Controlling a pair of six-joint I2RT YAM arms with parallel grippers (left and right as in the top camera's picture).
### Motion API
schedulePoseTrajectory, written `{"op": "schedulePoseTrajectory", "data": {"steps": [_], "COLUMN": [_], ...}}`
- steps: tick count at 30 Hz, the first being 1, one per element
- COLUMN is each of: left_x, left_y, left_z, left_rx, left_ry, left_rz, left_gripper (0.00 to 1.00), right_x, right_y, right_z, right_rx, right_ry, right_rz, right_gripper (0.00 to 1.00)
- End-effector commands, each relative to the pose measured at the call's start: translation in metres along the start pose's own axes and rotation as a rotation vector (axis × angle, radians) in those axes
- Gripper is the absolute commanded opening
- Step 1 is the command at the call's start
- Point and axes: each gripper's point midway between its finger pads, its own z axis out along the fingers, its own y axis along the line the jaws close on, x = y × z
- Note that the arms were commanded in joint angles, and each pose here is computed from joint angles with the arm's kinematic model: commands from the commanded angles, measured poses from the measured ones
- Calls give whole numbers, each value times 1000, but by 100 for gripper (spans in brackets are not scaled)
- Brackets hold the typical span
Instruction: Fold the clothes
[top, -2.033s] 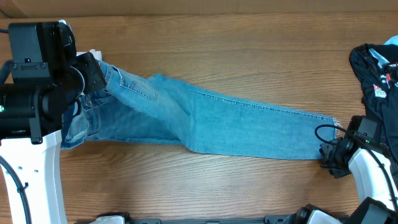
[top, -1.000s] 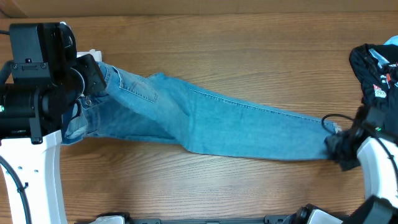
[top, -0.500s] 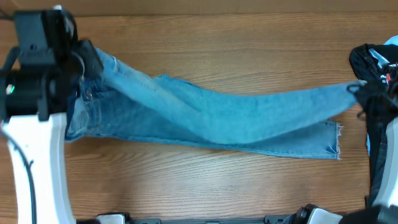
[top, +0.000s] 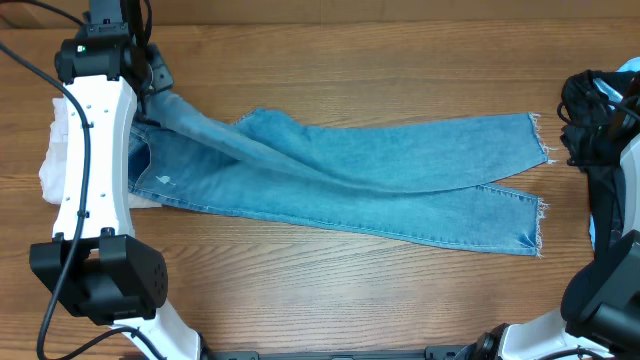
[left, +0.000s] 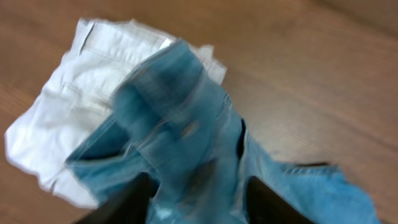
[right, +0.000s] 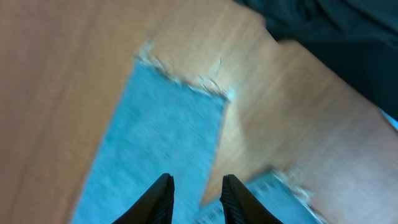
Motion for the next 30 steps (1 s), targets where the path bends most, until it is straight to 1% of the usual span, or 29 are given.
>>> {"op": "schedulePoseTrajectory", "data": {"steps": [1,4,7,9,10,11,13,14,15,16,17,19,23,25,30], "left_x": [-3,3,10,11,12,13,16,17,18,19,21,26,40,46,48], "left_y": [21,55,83,101,110,119,129,127,118,112,106,97,96,100,114], "left_z": [-19,-34,-44,-44,-43,-41,-31,-24,-14,-7,0,15,50,67,97], "left_rx": [-70,-157,-149,-136,-135,-138,-113,-55,32,86,129,183,170,139,43], "left_ry": [-20,-3,34,54,66,80,119,146,182,204,226,271,358,388,392], "left_rz": [-4,-75,-177,-230,-252,-276,-312,-300,-273,-248,-224,-177,-167,-165,-148], "left_gripper": [56,61,64,68,68,65,51,43,32,21,14,4,4,4,4], "right_x": [-6,3,8,11,14,17,21,25,29,32,36,44,54,58,62], "right_y": [-1,-6,-8,-5,-2,1,4,7,10,13,16,22,29,29,28], "right_z": [-12,-13,-13,-13,-12,-12,-12,-12,-12,-12,-12,-11,-12,-12,-12], "right_rx": [16,37,46,36,25,16,16,15,14,13,11,9,8,11,19], "right_ry": [-20,18,35,48,57,66,77,83,92,97,103,117,136,147,163], "right_rz": [-54,-52,-53,-76,-94,-111,-123,-136,-155,-179,-199,-243,-292,-301,-307], "right_gripper": [30,30,30,26,25,26,26,25,24,20,17,14,13,13,13]}}
